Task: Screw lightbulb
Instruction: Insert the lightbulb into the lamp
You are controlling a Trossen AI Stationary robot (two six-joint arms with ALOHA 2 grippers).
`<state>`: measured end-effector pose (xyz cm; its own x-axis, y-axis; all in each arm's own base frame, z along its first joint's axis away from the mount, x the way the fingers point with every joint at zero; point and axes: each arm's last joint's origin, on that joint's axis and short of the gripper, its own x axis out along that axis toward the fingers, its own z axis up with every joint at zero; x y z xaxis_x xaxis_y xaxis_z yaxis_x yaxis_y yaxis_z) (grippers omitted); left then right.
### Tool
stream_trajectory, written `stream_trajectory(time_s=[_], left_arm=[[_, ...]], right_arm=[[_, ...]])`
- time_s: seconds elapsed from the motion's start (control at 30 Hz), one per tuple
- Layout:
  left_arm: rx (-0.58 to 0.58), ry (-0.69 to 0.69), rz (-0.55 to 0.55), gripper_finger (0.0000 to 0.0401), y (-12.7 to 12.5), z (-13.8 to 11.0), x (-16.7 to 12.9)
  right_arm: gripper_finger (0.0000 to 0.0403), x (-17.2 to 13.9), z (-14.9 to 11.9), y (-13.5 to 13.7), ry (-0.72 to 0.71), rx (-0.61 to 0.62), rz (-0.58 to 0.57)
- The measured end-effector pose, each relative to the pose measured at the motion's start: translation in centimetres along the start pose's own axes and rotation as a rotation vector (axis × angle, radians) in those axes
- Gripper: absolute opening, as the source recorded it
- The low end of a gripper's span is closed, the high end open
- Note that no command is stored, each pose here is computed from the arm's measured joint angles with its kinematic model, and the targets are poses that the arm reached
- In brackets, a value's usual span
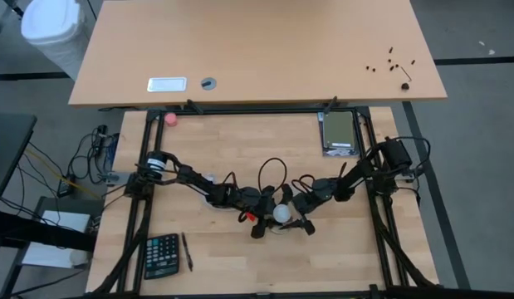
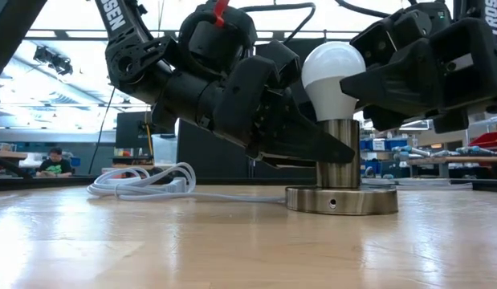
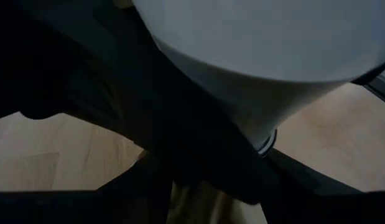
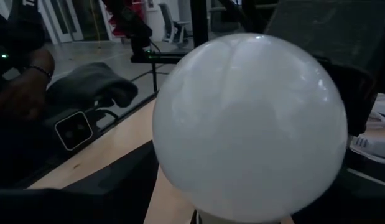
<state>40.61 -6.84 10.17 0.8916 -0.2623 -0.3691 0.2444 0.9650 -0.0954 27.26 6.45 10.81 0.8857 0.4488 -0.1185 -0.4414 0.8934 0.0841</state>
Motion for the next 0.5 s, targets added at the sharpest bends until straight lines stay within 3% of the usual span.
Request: stream_trajectory(time_s=[0.1, 0.37, 0.5], left_arm=[[0.0, 0.0, -0.002, 0.0193, -0.01, 0.0, 0.0], [-0.006, -0.002, -0.003, 0.0193, -0.03, 0.04, 0.01], [-0.014, -0.005, -0.007, 0.0193, -0.04, 0.08, 0.02]], right_arm=[[0.0296, -0.01, 0.01, -0.03, 0.0, -0.001, 0.001], [0.0201, -0.07, -0.12, -0.19, 0.012, -0.003, -0.008], [0.018, -0.08, -0.21, -0.19, 0.02, 0.004, -0.01]])
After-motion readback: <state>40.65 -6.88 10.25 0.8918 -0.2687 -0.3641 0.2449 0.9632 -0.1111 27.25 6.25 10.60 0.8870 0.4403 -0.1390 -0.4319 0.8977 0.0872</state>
